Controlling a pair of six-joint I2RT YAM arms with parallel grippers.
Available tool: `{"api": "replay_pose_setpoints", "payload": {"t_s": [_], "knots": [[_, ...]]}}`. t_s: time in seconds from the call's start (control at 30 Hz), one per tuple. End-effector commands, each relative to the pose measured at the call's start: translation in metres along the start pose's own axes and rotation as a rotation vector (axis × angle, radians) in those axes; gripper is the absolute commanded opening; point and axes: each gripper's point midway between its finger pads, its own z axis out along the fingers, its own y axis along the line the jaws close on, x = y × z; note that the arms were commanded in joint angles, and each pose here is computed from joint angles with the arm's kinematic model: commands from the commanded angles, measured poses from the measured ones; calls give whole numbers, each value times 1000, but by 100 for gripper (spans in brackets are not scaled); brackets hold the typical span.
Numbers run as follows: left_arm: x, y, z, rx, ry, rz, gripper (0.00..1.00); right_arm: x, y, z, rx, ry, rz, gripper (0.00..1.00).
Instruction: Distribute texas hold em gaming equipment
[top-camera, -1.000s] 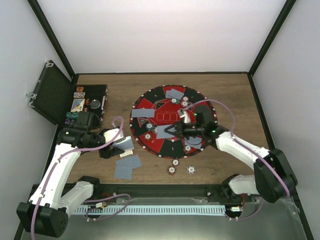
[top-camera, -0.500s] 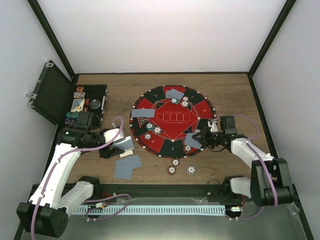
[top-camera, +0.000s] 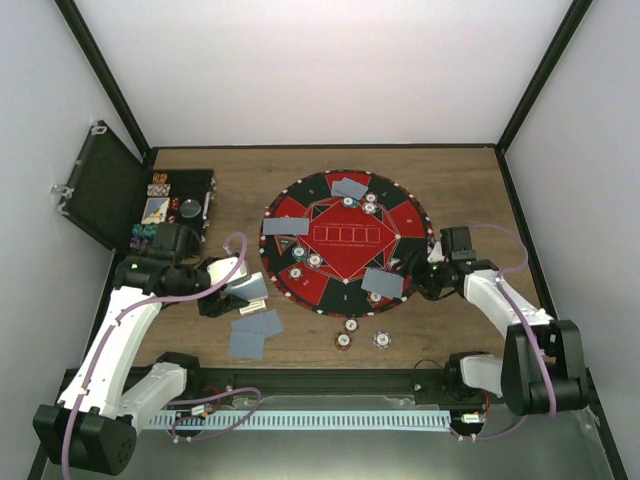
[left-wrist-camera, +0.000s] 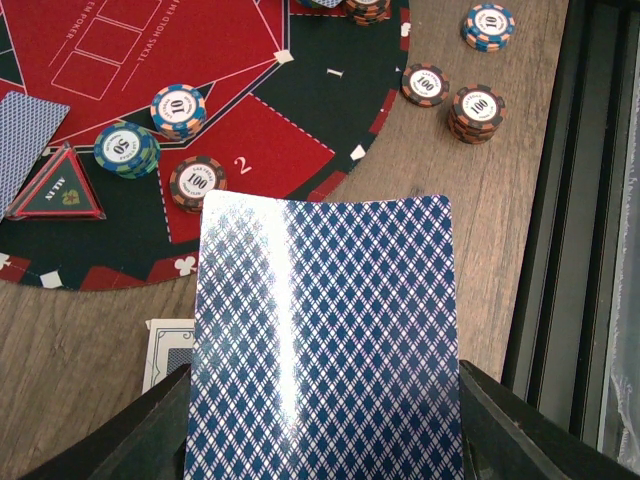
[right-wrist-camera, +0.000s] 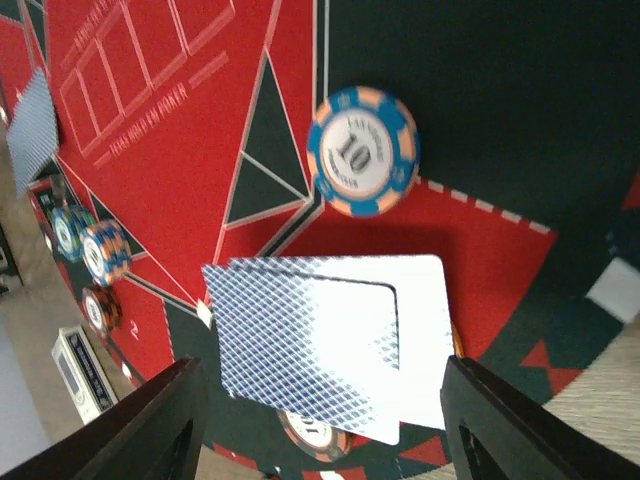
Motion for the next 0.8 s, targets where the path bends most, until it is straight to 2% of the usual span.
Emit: {"api": "replay_pose_setpoints", "payload": {"t_s": [0.0,0.13,0.23,0.3,0.4,0.5,0.77], "knots": [[-10,-1,-4,1,-41,39,4,-32,3,-31,112,-157,-8,67],[-11,-1,-5,1,-44,41,4,-32,27,-38,17,-159,-30,71],[-11,-1,-4,4,-47,41,4,-12,65,-32,-102,-106,-89,82],[-12,0,-4,6,-48,40,4,11,100,-27,-194,-45,-147,92],[-13,0,-4,7,-51,38,4,54,159,-24,-405,94,-241,98],[-13,1,-4,5,-51,37,4,101,207,-22,-567,249,-330,100],[-12,0,-4,4,-50,39,4,181,280,0,-684,475,-479,100]]}}
